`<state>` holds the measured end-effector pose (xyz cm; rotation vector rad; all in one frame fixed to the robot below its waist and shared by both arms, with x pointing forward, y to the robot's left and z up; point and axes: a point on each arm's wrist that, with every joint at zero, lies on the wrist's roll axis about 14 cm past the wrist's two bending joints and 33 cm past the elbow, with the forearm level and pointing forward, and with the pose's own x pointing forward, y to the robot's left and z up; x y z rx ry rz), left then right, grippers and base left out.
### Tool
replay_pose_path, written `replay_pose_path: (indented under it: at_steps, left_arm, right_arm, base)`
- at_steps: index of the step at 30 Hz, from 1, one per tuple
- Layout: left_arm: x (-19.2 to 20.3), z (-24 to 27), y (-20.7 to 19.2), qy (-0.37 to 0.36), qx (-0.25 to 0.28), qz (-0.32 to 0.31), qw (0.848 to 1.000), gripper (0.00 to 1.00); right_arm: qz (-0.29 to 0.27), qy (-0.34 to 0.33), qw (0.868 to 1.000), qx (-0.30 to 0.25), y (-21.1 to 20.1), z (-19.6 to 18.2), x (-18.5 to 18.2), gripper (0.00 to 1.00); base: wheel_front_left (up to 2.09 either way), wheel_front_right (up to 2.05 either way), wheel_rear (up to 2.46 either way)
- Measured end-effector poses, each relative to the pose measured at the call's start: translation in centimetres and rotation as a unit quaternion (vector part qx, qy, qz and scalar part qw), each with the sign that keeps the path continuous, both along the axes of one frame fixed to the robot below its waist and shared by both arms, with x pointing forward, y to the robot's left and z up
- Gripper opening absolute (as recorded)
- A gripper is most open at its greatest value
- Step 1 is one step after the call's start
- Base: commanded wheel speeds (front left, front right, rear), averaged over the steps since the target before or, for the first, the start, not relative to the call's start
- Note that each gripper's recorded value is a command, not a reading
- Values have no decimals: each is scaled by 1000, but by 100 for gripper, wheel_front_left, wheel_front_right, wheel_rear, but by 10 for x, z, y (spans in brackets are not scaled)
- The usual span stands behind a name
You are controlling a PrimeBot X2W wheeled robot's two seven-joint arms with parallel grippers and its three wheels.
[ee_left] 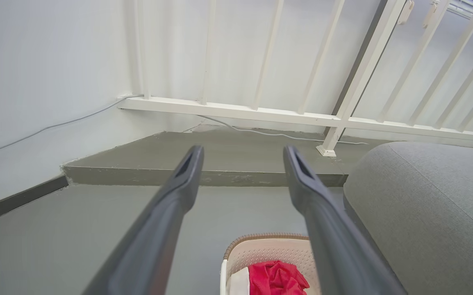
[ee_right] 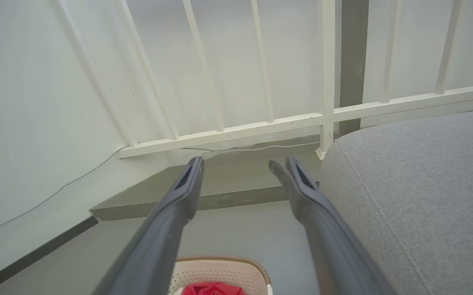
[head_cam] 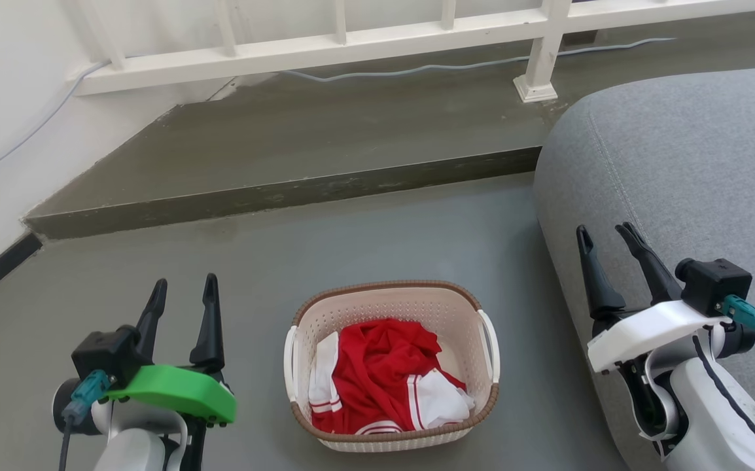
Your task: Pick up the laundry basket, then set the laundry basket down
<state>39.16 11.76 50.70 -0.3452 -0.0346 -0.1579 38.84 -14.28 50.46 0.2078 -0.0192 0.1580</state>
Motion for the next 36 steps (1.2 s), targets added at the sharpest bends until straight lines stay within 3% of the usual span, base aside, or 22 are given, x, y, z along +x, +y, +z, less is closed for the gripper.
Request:
replay_pose_path:
  at_steps: [31, 32, 36]
  left_arm:
    - [-5, -2, 1, -3, 6, 1, 1000, 100]
    - [-5, -2, 0, -4, 6, 0, 1000, 0]
    - [-11, -19, -5, 24, 5, -6, 1000, 0]
  right_arm:
    - [0, -3, 1000, 0, -1, -1, -5, 100]
    - [0, -2, 1000, 0, -1, -2, -6, 0]
    - [-1, 35, 999, 4, 3, -26, -17, 0]
  base:
    - [0, 0, 0]
    - [0, 0, 0]
    - [0, 0, 0]
